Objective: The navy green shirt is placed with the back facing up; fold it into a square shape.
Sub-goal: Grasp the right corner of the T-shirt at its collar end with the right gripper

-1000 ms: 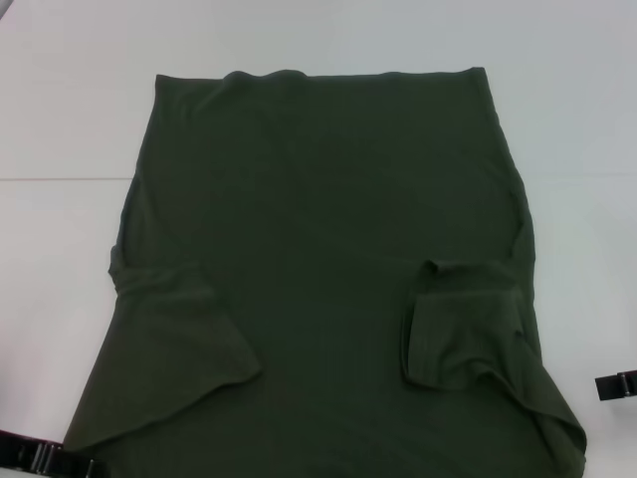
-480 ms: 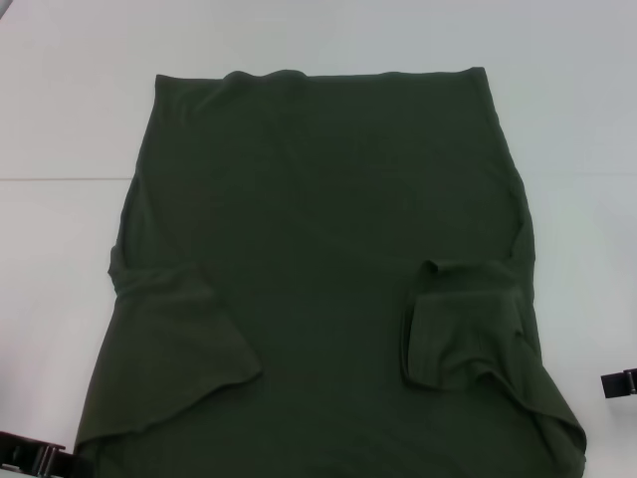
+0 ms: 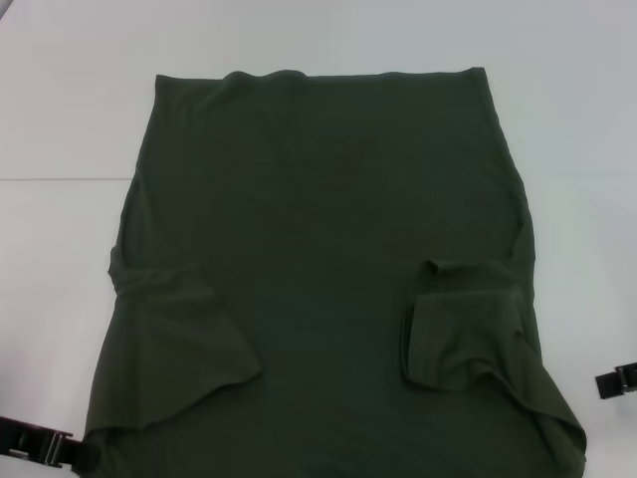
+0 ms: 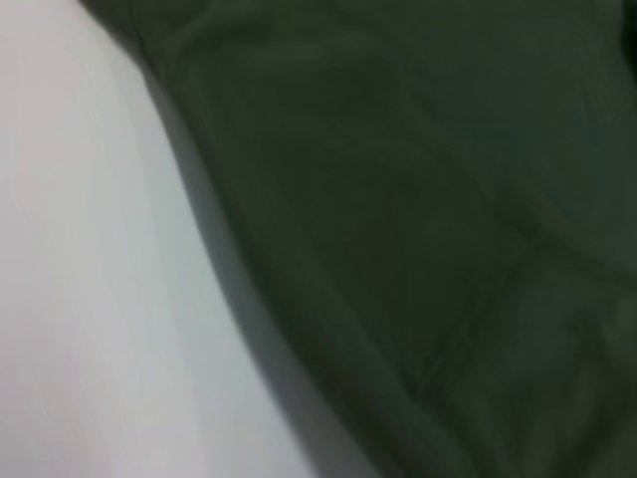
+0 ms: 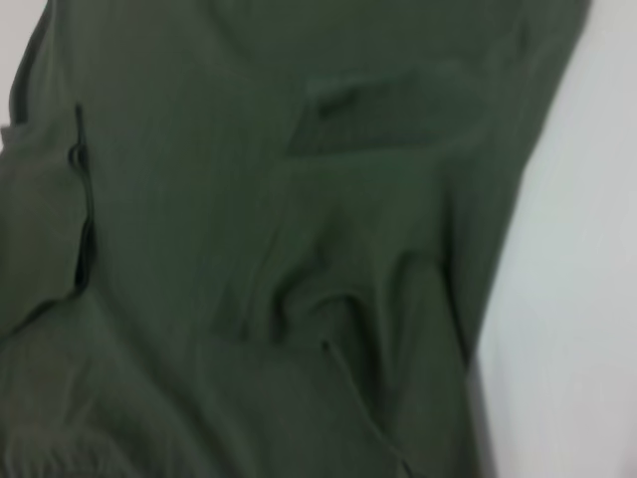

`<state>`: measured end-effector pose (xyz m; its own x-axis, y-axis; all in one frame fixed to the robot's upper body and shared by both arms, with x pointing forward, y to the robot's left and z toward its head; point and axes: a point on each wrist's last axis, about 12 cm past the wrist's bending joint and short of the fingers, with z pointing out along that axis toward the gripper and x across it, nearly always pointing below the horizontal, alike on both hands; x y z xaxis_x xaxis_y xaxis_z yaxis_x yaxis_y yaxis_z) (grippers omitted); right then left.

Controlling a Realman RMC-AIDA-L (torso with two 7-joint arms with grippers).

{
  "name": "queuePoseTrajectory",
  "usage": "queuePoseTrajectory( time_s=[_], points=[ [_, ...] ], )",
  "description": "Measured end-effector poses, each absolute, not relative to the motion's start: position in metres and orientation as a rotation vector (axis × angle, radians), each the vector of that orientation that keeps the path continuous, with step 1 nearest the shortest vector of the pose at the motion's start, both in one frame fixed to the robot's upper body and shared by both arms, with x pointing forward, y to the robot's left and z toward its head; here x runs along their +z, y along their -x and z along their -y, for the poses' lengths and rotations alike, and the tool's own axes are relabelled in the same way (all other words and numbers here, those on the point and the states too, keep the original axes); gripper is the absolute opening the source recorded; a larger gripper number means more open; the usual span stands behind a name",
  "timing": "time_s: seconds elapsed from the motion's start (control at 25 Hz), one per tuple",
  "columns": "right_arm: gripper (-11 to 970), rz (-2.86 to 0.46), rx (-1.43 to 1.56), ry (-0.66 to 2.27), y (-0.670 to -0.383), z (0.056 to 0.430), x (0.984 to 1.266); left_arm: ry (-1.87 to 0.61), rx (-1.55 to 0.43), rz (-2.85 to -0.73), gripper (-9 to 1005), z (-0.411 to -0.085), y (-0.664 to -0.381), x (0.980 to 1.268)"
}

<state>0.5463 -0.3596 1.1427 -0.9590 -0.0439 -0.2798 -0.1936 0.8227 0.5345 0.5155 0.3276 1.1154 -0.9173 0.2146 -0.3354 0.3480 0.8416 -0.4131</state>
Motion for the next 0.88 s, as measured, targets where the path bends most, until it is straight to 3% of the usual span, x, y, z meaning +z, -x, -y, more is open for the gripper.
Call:
queuePoseTrajectory(
  time_s=[0.32,0.88],
  points=[
    [946,-2.805,0.832,0.260,-0.547,0.336,1.128,-0.440,-0.703,-2.730,49,-0.325,-0.517,1.118],
    [943,-2.814,0.780,0.317,-0.545,0.321,1.110,-0.440,-0.718,-2.724,49,-0.325,-0.517,1.119]
  ],
)
